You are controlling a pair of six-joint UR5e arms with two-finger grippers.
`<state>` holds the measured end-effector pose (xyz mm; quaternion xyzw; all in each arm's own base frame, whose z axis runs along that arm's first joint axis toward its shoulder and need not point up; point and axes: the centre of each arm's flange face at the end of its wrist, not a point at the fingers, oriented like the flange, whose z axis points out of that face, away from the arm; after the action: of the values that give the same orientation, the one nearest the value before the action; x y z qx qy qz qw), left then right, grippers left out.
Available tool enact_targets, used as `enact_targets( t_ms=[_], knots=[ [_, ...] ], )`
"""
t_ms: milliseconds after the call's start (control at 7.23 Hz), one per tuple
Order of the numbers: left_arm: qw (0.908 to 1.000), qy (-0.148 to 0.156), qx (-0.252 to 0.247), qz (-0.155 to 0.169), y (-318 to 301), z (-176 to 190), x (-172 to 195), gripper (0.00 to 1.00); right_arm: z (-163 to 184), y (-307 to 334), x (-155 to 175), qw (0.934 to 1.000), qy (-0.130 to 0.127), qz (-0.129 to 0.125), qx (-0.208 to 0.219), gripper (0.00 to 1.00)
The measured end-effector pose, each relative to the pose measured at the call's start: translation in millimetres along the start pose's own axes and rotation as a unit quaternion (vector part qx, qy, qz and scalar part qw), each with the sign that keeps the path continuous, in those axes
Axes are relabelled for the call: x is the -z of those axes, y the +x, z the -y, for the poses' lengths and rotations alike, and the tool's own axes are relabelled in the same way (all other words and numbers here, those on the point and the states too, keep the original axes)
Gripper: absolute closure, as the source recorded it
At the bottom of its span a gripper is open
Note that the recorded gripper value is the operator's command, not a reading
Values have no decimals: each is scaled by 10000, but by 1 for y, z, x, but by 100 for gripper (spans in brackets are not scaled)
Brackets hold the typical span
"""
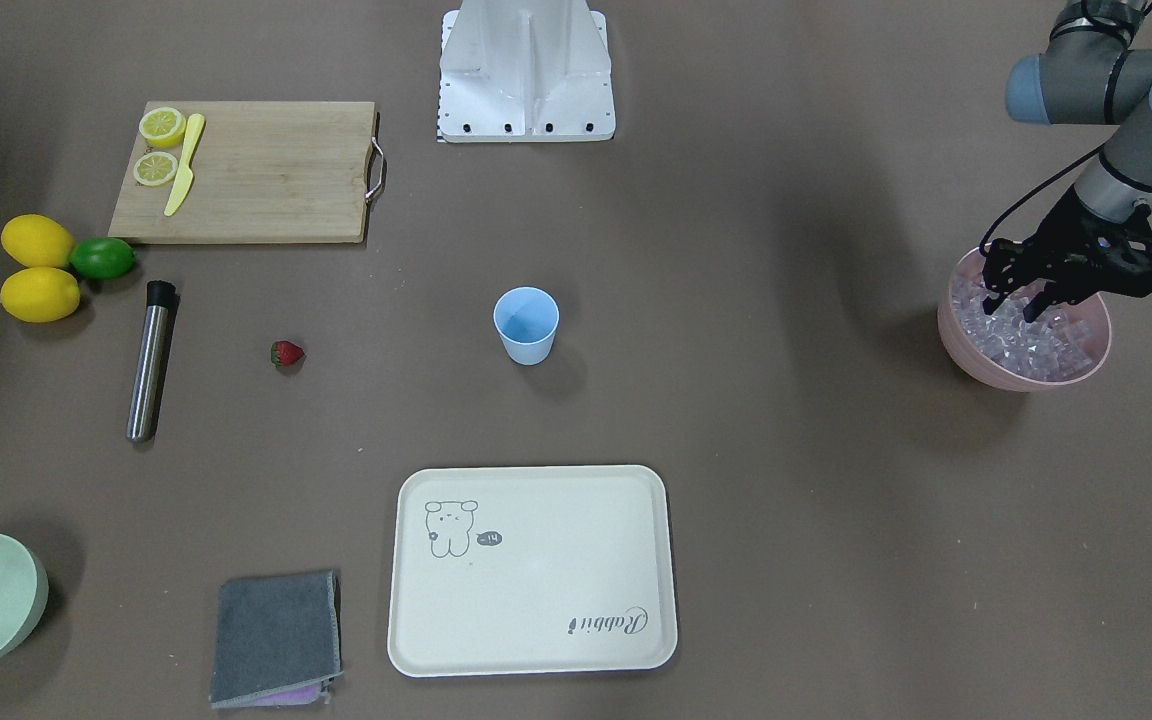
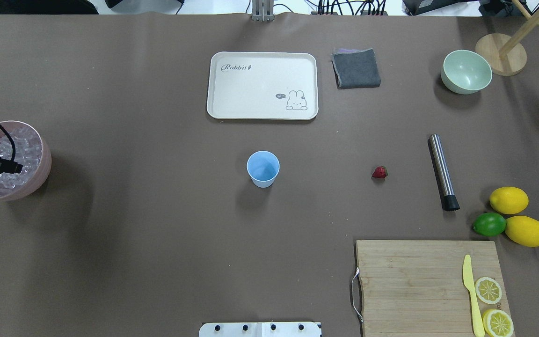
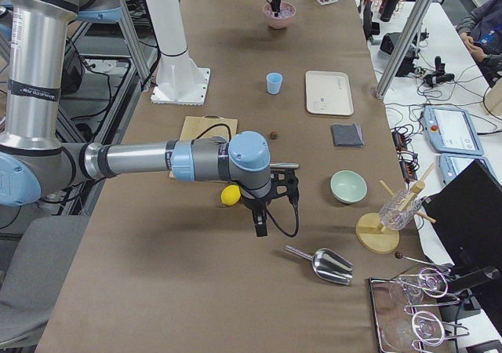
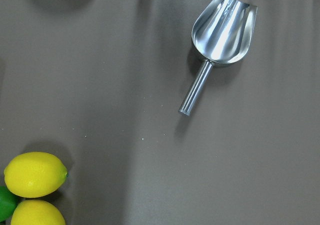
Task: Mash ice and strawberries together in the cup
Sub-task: 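Lower the left gripper into the bowl and grasp an ice cube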
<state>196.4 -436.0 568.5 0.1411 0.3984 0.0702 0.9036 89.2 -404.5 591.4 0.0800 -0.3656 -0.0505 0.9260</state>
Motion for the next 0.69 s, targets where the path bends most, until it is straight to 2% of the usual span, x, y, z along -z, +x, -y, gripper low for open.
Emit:
enact_targets(
  t_ms=[692],
  knots=[
    [10000,-50,-36,-9,3,-4,-3,55,0,0,0,10000,-4,1,3,0]
  ],
)
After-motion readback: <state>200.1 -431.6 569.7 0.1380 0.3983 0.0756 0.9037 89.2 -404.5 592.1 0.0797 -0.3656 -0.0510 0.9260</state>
